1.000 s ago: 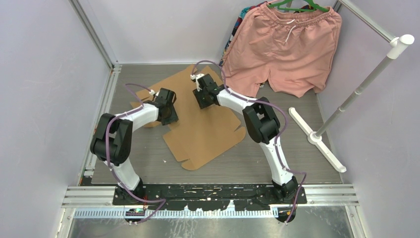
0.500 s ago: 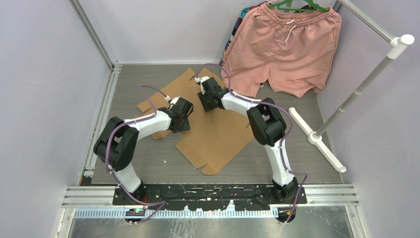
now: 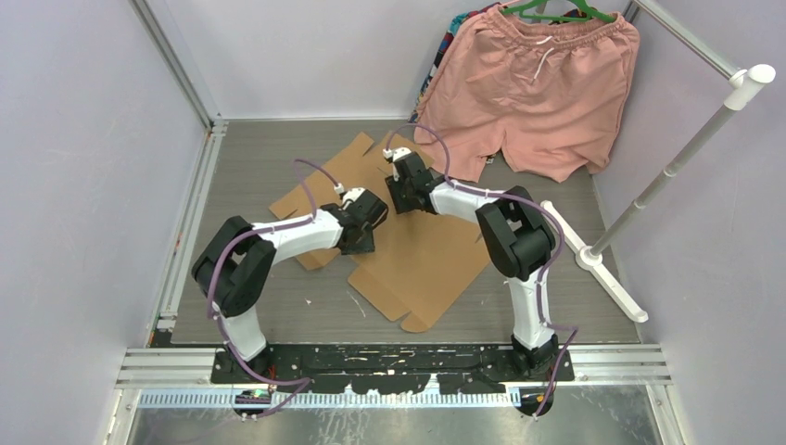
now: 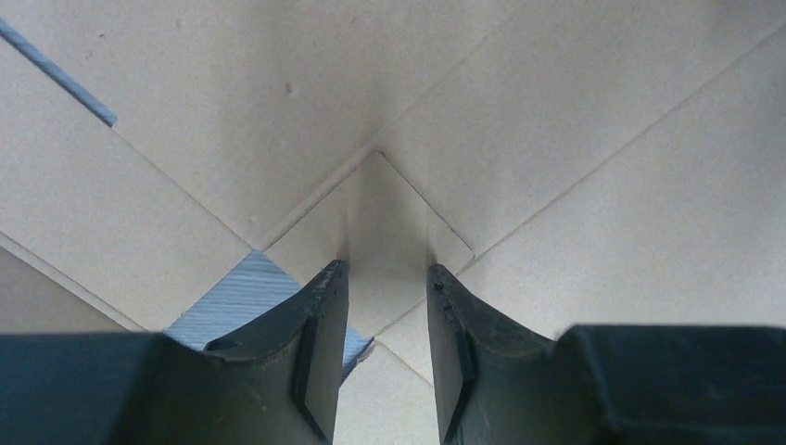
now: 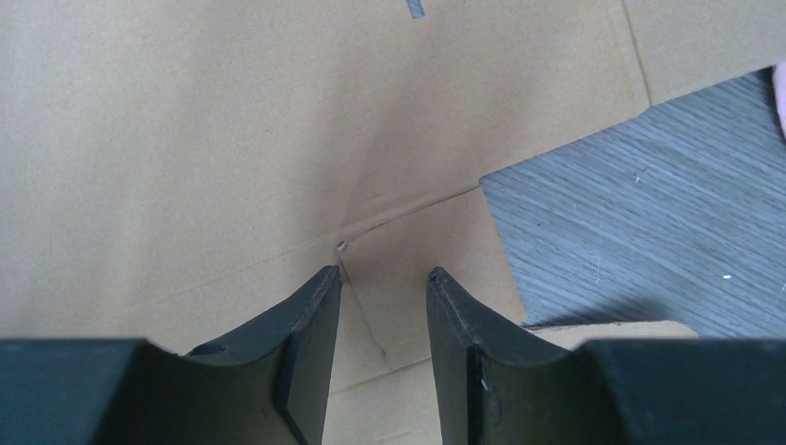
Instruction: Fold the paper box
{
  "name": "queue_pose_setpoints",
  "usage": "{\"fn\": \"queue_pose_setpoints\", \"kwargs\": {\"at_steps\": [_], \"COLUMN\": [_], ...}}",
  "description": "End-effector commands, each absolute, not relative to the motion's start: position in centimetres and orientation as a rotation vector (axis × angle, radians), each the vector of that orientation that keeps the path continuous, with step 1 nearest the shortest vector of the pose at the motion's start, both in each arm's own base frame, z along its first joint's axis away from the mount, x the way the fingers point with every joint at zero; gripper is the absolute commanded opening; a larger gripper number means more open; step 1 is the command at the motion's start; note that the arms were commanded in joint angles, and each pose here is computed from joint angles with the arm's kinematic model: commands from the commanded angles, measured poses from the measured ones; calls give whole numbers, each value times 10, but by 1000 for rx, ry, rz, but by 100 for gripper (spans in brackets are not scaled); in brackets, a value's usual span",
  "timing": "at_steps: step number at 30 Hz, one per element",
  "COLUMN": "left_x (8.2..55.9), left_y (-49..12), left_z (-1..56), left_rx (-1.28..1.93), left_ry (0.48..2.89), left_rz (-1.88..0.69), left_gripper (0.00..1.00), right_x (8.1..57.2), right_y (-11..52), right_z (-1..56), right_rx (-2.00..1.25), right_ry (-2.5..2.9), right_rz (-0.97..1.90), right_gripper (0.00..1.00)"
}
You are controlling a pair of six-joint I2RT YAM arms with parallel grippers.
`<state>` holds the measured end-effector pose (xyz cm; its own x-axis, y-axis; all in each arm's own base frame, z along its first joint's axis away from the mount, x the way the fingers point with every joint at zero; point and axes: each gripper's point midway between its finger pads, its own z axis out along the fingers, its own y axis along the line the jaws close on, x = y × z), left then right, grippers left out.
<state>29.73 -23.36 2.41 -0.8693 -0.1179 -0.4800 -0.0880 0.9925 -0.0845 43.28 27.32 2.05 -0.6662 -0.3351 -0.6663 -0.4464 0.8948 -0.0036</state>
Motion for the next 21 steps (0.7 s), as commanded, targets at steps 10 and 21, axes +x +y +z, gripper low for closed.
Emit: {"fn": "queue_pose_setpoints", "kwargs": {"at_steps": [10,21], "left_x": [287,295], "left_y": [-248,-200], "left_z": [23,33], "left_rx": [-152,-224], "left_ry": [2646,2626], "left_rz": [-122,-59], "left_gripper": [38,38], "right_x": [310,246], "right_y": [244,265], "right_z": [-45,-51], "right_rx": [-529,-668], "right_ry": [2745,2778], "right_rz": [291,249], "right_gripper": [45,45]}}
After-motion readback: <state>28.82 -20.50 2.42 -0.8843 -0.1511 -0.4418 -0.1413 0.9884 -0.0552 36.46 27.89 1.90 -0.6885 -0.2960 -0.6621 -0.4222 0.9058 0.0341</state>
